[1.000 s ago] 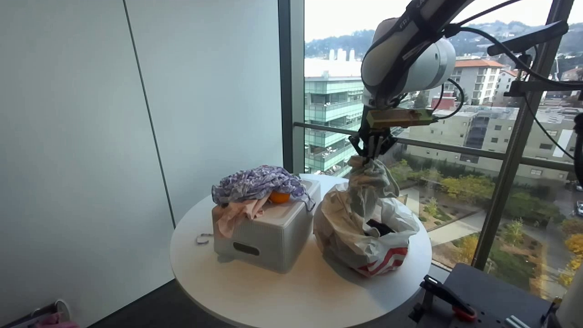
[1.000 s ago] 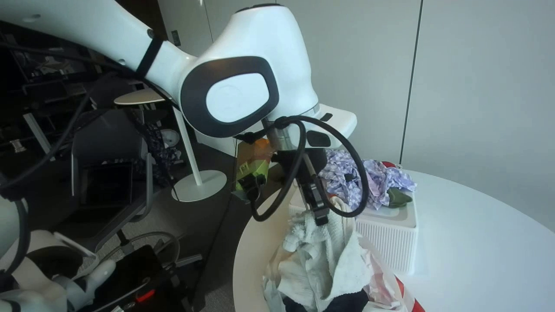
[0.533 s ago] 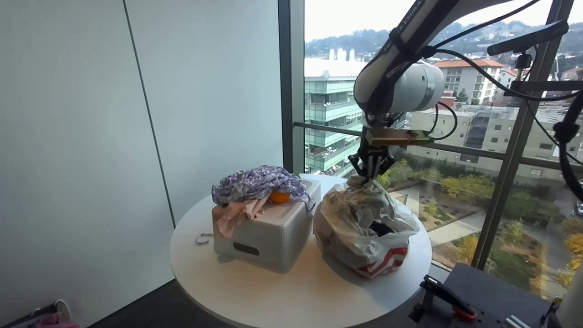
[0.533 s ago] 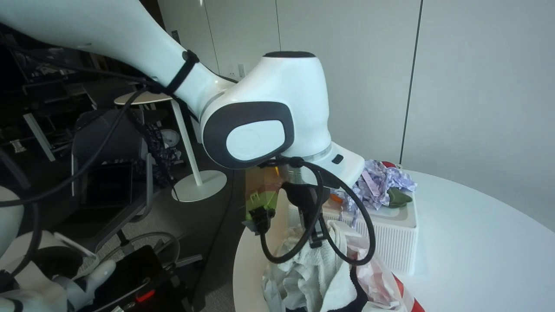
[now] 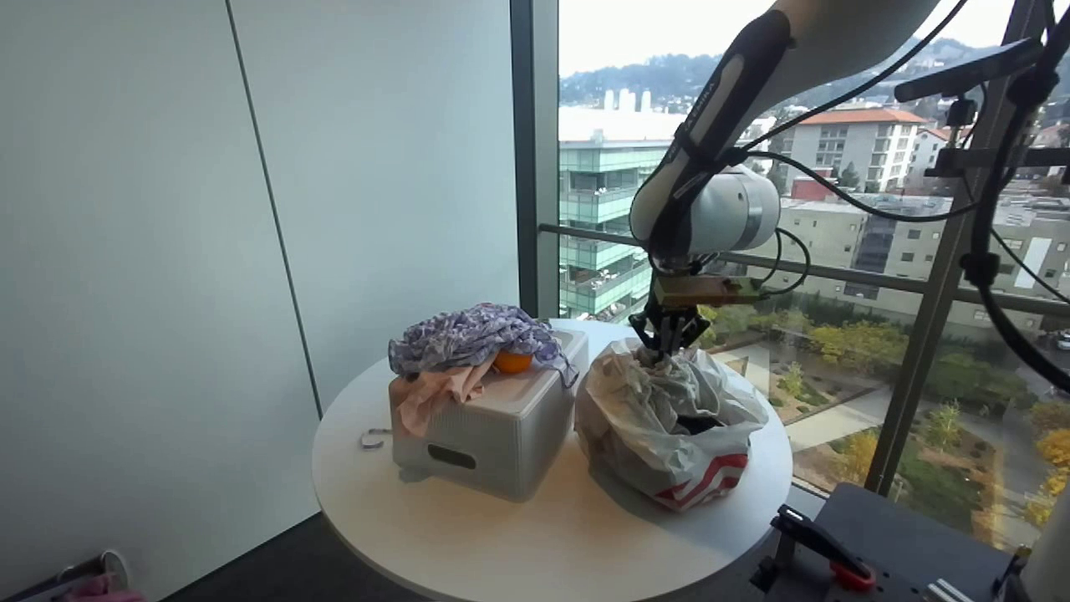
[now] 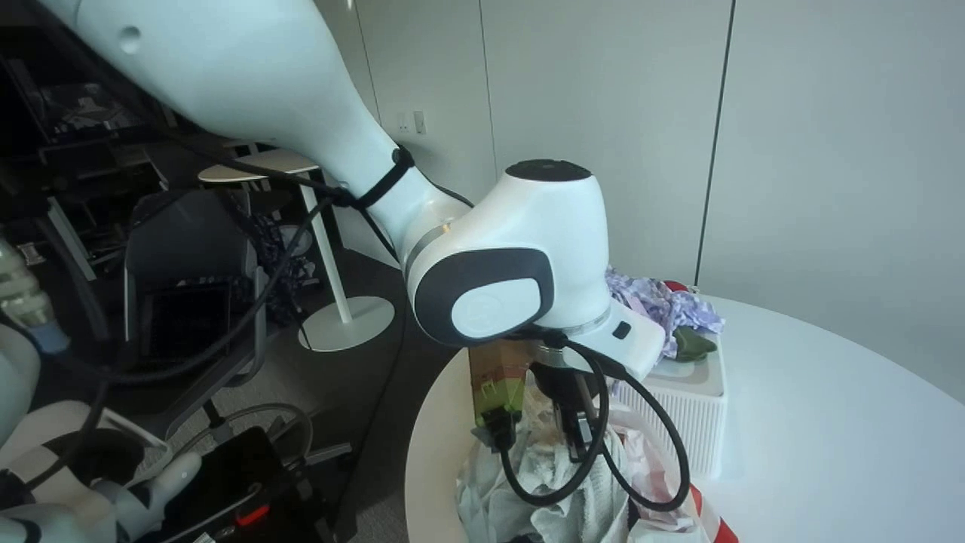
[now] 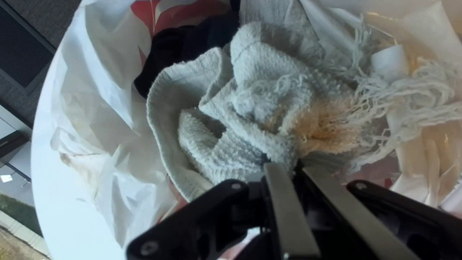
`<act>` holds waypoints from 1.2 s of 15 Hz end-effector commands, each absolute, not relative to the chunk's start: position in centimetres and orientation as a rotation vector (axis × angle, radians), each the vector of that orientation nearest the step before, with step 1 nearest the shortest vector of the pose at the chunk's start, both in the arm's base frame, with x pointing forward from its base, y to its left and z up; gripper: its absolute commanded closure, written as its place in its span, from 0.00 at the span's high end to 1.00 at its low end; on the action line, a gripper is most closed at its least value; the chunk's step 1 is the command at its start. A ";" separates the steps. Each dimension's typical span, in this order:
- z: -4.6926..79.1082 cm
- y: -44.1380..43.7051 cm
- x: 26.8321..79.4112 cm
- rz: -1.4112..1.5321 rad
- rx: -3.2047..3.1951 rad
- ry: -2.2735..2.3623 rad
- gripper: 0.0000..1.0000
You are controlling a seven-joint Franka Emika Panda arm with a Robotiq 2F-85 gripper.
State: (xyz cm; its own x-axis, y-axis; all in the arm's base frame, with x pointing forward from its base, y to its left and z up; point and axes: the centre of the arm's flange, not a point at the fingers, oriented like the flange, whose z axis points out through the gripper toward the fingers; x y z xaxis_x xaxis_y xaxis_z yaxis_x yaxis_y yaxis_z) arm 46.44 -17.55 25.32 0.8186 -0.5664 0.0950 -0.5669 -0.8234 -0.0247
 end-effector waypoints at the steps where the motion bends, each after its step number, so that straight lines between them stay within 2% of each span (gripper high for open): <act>1: 22.2 -19.1 50.8 0.177 2.953 -0.987 0.05; 11: 15.5 -19.8 53.5 0.037 3.016 -1.100 0.06; 12: 15.9 -19.6 53.4 0.033 3.009 -1.104 0.12; 13: 16.5 -19.4 53.0 0.010 3.005 -1.083 0.36; 15: 17.8 -18.9 51.8 -0.066 2.950 -1.073 0.38; 18: 20.7 -18.2 49.3 -0.154 2.884 -1.074 0.62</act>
State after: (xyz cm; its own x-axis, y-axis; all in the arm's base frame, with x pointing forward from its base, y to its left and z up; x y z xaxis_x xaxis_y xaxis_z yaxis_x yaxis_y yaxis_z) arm 51.72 -19.52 16.48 0.7659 -0.6404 -0.0574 -0.6397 -0.7679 0.0330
